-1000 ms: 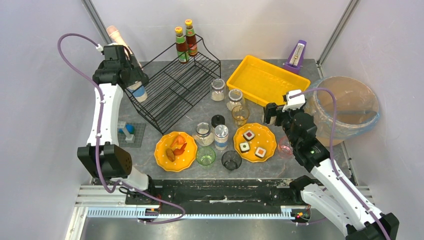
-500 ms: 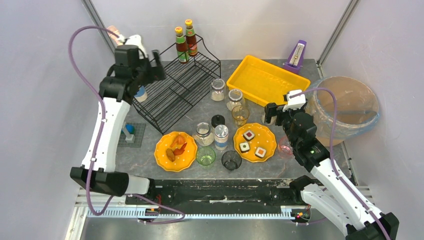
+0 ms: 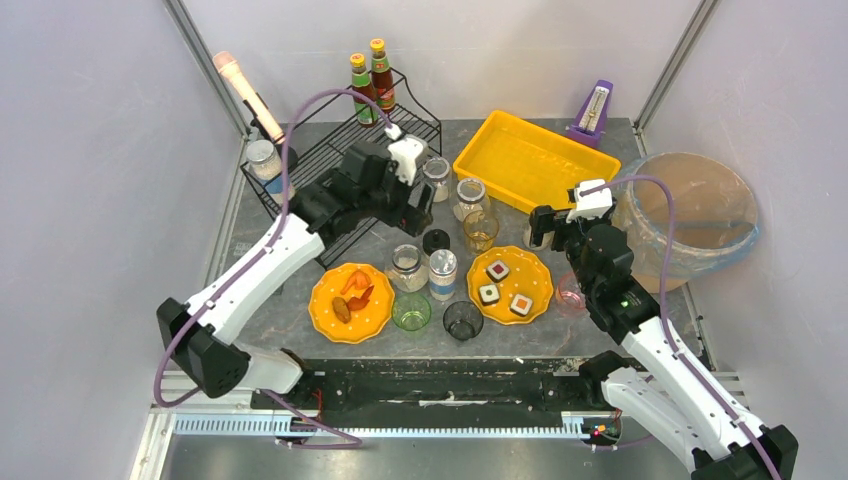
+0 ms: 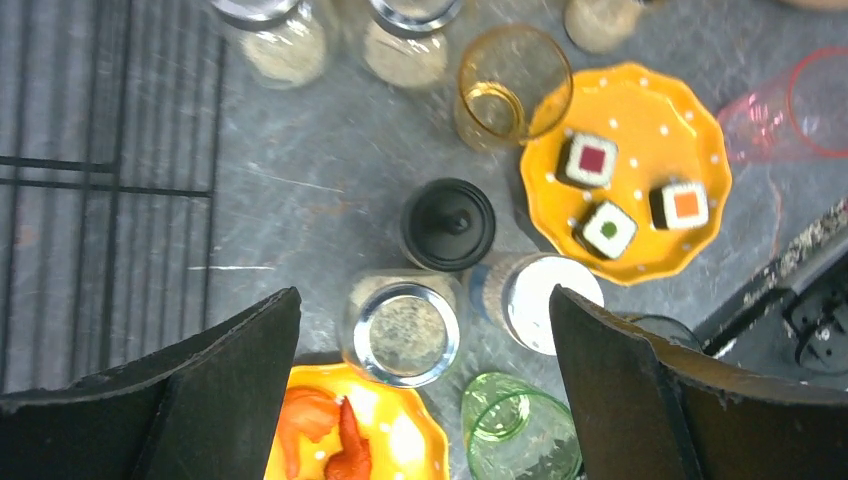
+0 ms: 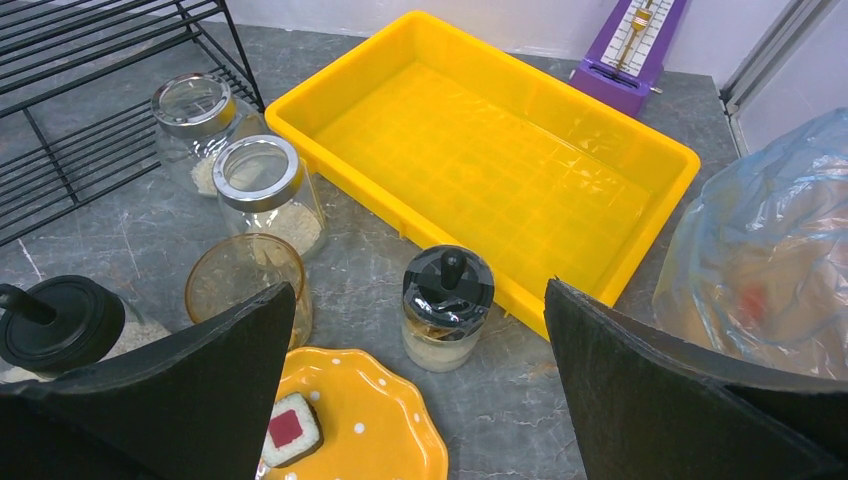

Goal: Clear the kitchen counter

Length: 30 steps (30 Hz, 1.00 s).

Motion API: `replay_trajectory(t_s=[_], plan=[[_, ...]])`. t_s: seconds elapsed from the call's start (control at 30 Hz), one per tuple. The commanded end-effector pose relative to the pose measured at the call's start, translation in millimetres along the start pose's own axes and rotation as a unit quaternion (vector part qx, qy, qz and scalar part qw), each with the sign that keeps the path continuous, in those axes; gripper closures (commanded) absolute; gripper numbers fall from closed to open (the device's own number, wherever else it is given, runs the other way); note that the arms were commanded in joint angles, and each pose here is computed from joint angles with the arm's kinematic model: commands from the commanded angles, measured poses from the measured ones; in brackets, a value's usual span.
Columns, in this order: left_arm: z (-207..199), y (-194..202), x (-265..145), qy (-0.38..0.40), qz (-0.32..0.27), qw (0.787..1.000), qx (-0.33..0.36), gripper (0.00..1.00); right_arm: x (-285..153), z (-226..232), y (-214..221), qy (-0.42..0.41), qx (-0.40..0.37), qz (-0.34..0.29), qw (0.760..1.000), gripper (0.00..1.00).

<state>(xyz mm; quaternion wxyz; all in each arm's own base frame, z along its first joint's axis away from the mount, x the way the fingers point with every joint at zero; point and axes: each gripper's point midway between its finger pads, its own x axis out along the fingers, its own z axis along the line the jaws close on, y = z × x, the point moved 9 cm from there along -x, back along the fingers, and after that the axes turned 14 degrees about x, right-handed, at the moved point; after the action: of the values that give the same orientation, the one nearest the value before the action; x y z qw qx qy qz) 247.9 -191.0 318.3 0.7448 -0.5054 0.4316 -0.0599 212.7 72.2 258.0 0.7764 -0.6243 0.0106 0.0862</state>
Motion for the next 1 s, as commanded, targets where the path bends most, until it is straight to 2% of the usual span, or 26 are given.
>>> replay_trajectory(t_s=[0.0,0.27,0.47,0.63,0.83,0.97], plan=[[-28,8,23,0.047,0.009,0.998,0.051,0.01,-1,1,-9,0.003,0.005,-0.028,1.0,0.02],[-85,37,58,0.087,0.072,0.99,0.089,0.01,-2,2,-10,0.001,0.006,-0.028,1.0,0.02],[-89,49,75,0.05,0.113,0.99,0.066,0.01,-2,1,-10,0.001,0.006,-0.03,1.0,0.02],[-91,53,82,0.044,0.132,0.988,0.064,0.06,-3,1,-9,0.001,0.005,-0.029,1.0,0.02],[-95,57,82,0.054,0.145,0.986,0.067,0.16,-2,1,-9,0.0,0.006,-0.029,1.0,0.02],[-99,52,75,0.07,0.145,0.985,0.064,0.36,-2,1,-10,0.0,0.006,-0.03,1.0,0.02]])
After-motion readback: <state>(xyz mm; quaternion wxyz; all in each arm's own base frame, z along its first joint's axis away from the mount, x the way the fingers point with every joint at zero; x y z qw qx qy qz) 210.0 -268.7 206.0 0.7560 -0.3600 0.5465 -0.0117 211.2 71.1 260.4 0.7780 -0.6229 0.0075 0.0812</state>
